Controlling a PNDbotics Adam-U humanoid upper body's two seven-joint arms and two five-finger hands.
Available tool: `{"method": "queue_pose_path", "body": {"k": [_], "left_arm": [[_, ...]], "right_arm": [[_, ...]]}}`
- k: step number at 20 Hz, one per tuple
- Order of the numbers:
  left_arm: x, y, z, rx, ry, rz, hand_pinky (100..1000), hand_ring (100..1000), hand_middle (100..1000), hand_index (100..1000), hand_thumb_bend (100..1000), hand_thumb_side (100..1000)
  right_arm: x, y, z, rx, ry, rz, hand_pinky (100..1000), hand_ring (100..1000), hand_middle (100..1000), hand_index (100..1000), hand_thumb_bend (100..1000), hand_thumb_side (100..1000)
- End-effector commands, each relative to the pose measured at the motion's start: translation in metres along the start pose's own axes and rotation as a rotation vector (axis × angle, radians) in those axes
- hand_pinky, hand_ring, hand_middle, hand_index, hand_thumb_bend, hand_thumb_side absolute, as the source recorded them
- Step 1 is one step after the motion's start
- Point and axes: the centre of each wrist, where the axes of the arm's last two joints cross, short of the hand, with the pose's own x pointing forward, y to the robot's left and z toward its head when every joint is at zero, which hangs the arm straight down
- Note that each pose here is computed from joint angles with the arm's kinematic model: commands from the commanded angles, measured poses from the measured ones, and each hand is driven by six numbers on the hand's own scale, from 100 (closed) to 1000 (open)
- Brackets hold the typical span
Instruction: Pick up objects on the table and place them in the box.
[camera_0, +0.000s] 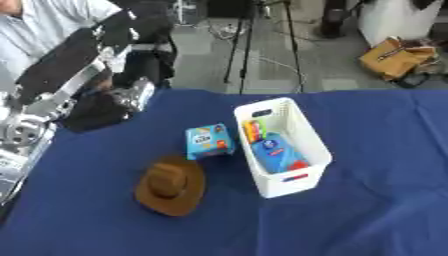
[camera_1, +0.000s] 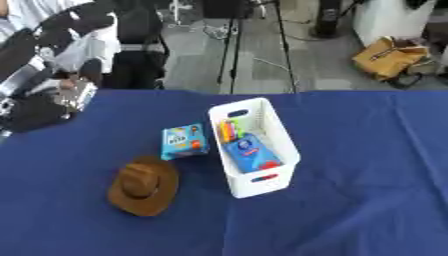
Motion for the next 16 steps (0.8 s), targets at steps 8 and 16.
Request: {"method": "queue_pose_path", "body": {"k": [8, 16], "left_arm": [[-0.031, -0.012, -0.012, -0.352, 0.071, 0.062, 1000, 1000, 994, 1000, 115, 875], [-0.046, -0.018, -0.01, -0.49, 0.167, 0.114, 1000, 1000, 1000, 1000, 295, 1000]], "right_arm": [[0.003, -0.001, -0.009, -0.015, -0.026, -0.015, 778, 748, 748, 779, 100, 794], [0.004, -0.001, -0.008, -0.014, -0.017, -0.016, 777, 748, 743, 762, 100, 778]]}}
